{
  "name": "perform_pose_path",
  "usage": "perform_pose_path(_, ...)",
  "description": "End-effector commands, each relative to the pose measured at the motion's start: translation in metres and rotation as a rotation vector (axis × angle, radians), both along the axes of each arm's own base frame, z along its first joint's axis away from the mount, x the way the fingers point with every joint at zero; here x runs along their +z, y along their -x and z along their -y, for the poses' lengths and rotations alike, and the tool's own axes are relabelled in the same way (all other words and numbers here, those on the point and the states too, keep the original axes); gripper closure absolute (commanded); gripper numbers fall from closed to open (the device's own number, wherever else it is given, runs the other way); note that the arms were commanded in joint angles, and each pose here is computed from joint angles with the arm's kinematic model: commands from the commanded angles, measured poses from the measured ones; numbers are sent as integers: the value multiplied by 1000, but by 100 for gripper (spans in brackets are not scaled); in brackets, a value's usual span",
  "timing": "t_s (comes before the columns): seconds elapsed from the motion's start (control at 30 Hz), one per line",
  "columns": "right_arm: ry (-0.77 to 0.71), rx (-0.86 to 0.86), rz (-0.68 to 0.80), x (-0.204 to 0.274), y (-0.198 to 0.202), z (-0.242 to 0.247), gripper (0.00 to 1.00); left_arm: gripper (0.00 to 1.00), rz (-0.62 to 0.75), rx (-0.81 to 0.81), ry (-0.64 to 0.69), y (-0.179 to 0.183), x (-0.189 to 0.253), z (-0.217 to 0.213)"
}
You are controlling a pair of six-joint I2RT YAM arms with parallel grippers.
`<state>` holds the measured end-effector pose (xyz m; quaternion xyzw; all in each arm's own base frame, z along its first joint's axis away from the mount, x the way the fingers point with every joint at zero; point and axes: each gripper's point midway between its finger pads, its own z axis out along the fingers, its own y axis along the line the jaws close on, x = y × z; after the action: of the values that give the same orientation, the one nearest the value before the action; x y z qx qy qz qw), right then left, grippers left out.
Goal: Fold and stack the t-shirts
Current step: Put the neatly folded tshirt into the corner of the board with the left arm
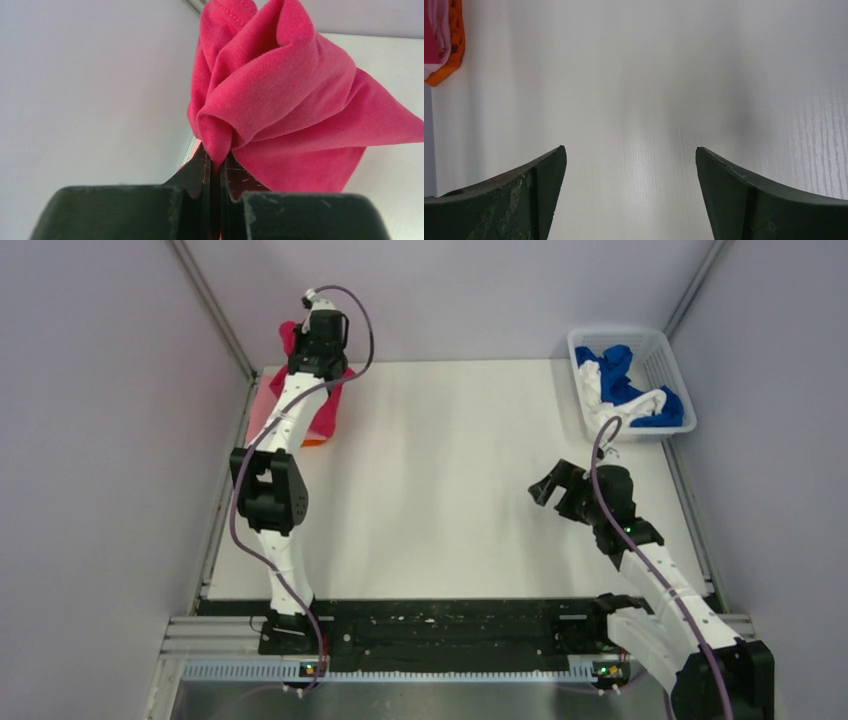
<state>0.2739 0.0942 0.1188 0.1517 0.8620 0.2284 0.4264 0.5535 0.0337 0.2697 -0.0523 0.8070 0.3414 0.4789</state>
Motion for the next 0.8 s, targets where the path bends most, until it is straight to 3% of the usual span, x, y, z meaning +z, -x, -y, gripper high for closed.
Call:
perform_pose_path(0.0, 19, -8, 63, 25, -11, 3, 1, 100, 66, 53, 63, -17, -2, -36)
perform_pose_path(0.37, 55, -32, 63, 28, -8, 11, 1, 97, 65, 106, 206, -41, -51, -106)
perform_pose_path(0.4, 60, -33, 64, 28, -7, 11, 1, 84, 72, 123, 213, -41, -54, -114)
perform_pose_path(0.43, 68, -38, 60, 27, -6, 13, 1, 58, 79, 144, 221, -41, -56, -121)
perform_pose_path(0.47, 72, -41, 60, 27, -6, 14, 1, 23, 86, 168, 237, -40, -59, -129)
perform_pose_path(0.5, 77, -46, 60, 28, -5, 16, 1, 4, 104, 191, 265, -38, -57, -136)
perform_pose_path(0.77, 76, -61, 82, 35, -4, 18, 1, 1, 168, 156, 396, -35, -33, -143)
